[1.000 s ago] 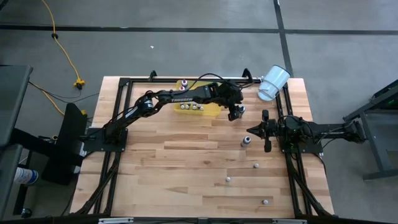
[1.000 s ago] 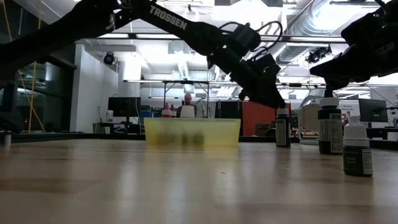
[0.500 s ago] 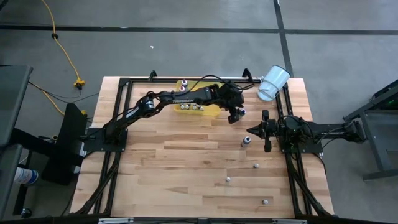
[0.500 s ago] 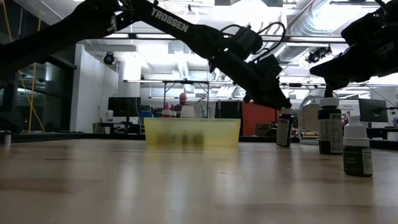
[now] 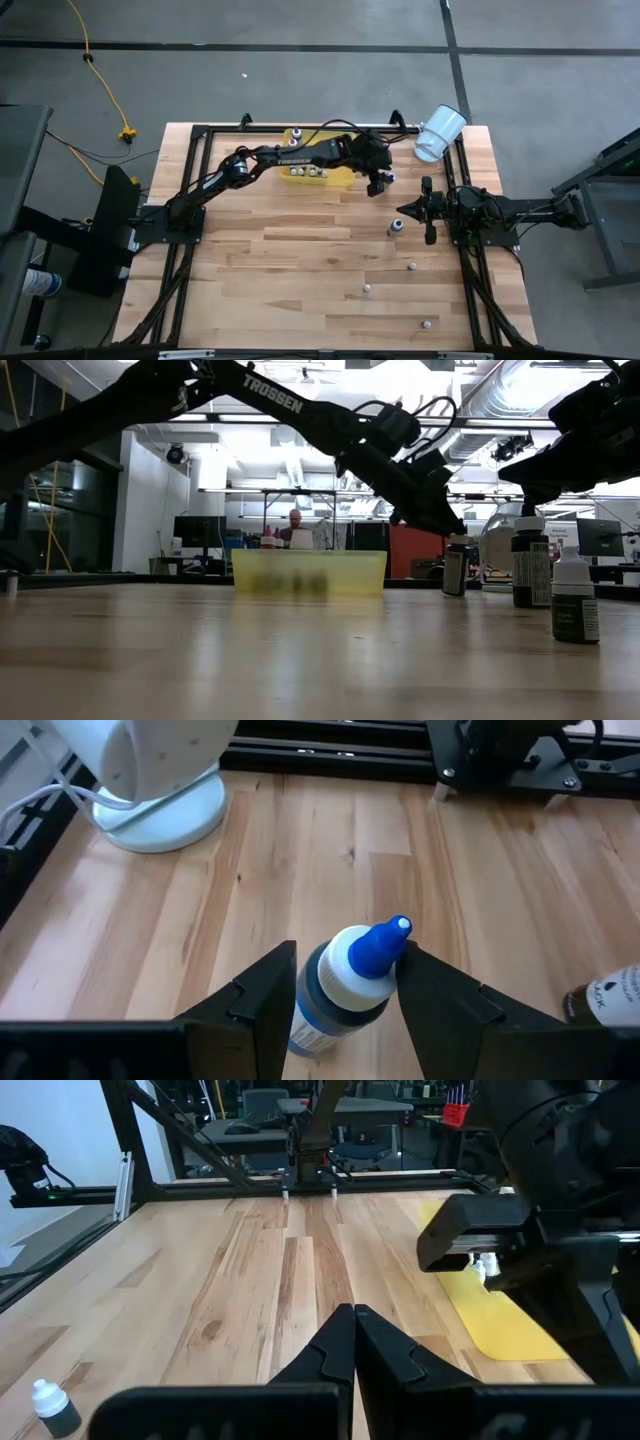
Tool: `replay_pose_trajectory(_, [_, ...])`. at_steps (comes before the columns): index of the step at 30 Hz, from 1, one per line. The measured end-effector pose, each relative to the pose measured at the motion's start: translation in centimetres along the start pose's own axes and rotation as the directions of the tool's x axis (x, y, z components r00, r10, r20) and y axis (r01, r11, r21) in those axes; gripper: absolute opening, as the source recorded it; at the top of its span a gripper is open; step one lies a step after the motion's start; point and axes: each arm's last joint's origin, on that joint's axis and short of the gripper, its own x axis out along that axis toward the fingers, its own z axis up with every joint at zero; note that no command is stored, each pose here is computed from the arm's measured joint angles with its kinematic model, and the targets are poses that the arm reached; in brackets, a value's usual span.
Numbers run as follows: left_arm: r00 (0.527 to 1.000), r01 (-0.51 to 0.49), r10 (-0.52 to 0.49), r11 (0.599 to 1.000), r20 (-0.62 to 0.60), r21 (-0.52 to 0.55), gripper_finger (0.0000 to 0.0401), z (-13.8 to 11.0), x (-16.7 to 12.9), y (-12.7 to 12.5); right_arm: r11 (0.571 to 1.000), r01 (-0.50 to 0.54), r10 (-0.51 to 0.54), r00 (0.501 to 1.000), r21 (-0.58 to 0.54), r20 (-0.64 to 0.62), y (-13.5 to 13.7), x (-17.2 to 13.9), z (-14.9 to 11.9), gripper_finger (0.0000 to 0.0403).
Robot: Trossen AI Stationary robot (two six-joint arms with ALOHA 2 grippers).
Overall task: Pick & Place food coloring
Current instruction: Put the large blue food coloring into the yellow container
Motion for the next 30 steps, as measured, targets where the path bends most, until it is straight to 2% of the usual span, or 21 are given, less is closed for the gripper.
replay_pose_trajectory(30, [1.0, -0.005, 0.006, 1.0, 0.01, -0.015, 0.0163, 0.07, -0.39, 1.06, 1.0, 0.0, 0.0, 1.0, 0.0, 0.0, 0.0, 0.0, 0.0, 0.0])
